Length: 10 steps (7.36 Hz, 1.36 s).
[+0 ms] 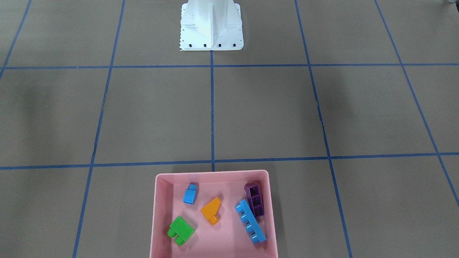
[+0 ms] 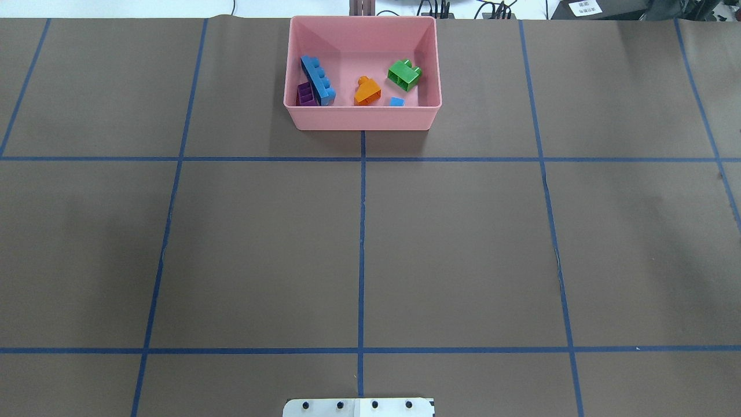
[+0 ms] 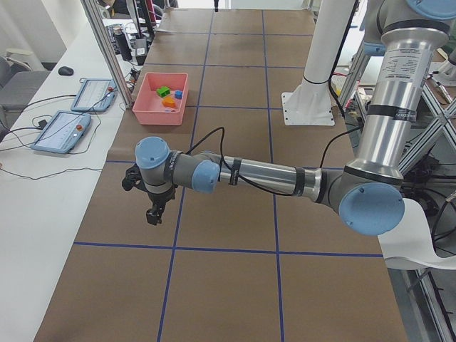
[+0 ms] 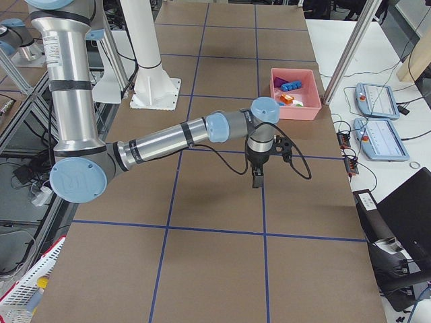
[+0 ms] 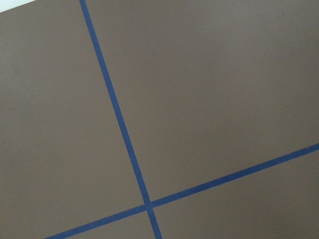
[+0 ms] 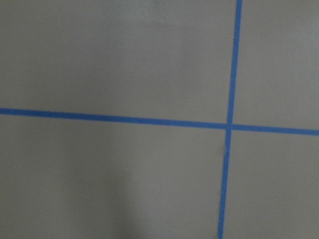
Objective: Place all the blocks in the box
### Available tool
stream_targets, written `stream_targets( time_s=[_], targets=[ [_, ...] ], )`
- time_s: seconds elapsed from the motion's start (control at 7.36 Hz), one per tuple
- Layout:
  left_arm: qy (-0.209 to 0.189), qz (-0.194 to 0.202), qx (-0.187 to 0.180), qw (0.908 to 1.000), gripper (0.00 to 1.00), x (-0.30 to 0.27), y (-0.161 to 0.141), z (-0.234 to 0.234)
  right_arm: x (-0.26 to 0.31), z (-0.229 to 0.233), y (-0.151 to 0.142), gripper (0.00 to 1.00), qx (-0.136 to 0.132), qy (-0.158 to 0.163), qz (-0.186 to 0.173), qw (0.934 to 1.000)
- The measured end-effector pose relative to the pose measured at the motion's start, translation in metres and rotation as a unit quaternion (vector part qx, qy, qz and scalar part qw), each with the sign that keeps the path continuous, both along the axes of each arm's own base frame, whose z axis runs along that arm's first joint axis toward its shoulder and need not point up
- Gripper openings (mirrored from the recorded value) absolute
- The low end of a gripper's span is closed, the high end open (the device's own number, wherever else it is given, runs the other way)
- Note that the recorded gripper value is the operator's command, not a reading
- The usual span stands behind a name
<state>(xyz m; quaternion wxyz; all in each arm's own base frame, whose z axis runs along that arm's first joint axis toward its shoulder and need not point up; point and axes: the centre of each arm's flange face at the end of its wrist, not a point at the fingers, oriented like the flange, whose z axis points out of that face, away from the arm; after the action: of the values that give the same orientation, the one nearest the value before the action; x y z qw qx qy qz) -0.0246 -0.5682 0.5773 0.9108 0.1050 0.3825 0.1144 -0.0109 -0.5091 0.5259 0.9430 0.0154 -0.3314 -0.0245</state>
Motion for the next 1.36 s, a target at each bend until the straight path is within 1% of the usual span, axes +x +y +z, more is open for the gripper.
stream_targets(
  time_s=[0.14, 0.27, 0.95, 1.09, 1.36],
  targets=[
    [0.000, 0.002, -0.016, 0.9999, 1.00, -0.001, 0.021, 0.013, 0.014, 0.018, 0.014, 1.00, -0.012, -0.002, -0.008, 0.9999],
    [0.001, 0.003, -0.026, 0.9997, 1.00, -0.001, 0.033, 0.022, 0.020, 0.030, 0.024, 1.00, -0.023, -0.004, -0.010, 0.9997],
    [-0.002, -0.001, -0.062, 0.9981, 1.00, -0.002, 0.048, 0.039, 0.034, 0.073, 0.044, 1.00, -0.064, -0.005, -0.002, 0.9980],
    [-0.002, -0.002, -0.071, 0.9975, 1.00, -0.003, 0.048, 0.037, 0.035, 0.076, 0.046, 1.00, -0.069, -0.012, 0.002, 0.9975],
    [-0.002, -0.002, -0.095, 0.9954, 1.00, -0.003, 0.054, 0.025, 0.036, 0.083, 0.047, 1.00, -0.084, -0.040, 0.009, 0.9956]
  ],
)
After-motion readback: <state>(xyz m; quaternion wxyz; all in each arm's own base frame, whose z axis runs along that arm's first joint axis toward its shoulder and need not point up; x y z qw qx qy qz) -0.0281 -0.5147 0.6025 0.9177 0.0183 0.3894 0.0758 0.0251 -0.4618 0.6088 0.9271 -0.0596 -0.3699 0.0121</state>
